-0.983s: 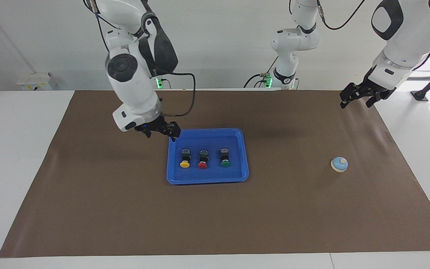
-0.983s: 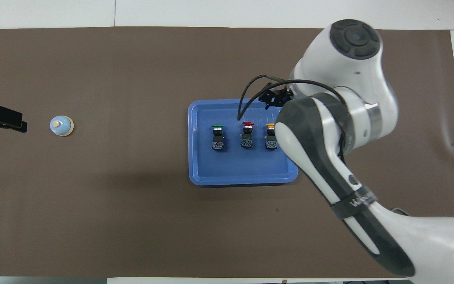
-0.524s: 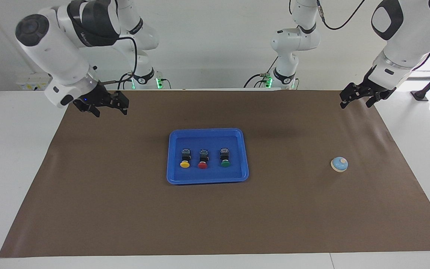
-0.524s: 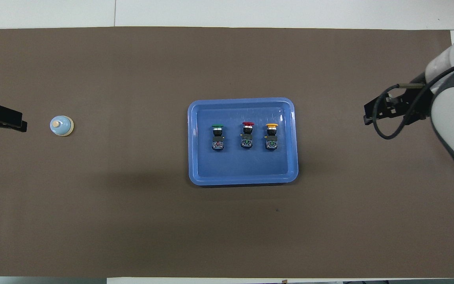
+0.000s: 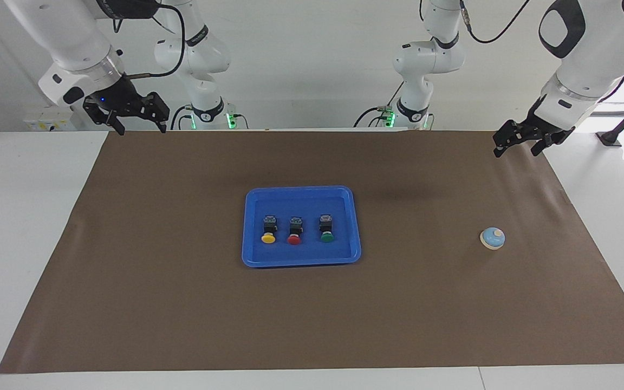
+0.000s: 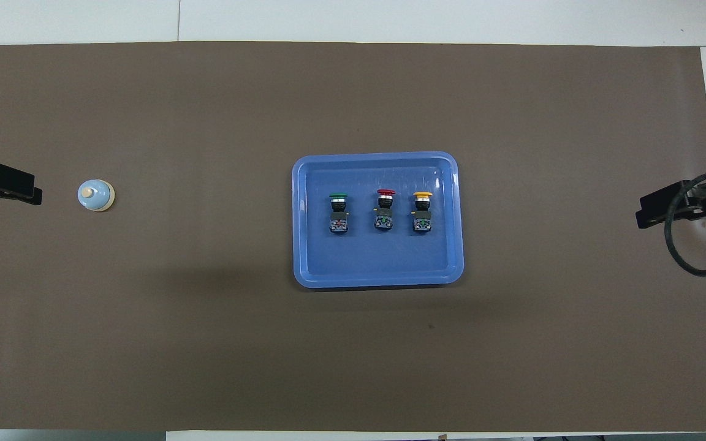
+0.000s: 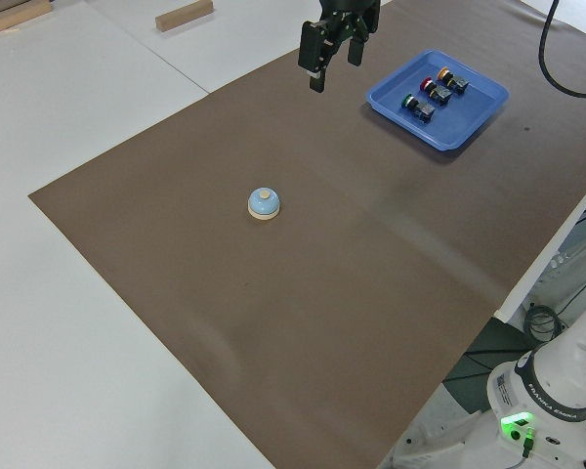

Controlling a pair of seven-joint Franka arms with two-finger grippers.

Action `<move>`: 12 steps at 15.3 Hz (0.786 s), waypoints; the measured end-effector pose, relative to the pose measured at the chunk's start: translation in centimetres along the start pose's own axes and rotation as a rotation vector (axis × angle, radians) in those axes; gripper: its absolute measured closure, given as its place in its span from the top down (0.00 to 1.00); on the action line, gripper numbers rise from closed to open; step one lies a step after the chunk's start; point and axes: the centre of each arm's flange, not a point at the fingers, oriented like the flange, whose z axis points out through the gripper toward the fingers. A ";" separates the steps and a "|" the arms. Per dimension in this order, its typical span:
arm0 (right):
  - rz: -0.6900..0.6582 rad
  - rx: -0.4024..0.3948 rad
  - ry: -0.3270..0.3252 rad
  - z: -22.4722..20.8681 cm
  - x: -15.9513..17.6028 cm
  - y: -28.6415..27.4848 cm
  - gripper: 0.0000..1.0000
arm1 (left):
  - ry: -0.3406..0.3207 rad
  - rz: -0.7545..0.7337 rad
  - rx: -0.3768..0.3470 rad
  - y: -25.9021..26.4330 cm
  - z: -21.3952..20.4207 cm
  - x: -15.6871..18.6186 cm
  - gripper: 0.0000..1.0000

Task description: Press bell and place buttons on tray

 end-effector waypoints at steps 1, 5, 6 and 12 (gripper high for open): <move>-0.008 -0.014 0.012 0.0 0.2 -0.4 1.00 | 0.000 0.000 0.000 0.0 0.0 0.0 1.00; -0.021 -0.029 0.063 1.5 1.5 -1.0 1.00 | 0.000 0.000 0.000 0.0 0.0 0.0 1.00; -0.021 -0.030 0.060 2.1 1.6 -1.0 1.00 | 0.000 0.000 0.000 0.0 0.0 0.0 1.00; -0.018 -0.028 0.057 2.7 1.8 -0.8 1.00 | 0.002 0.001 0.000 0.0 0.0 0.0 1.00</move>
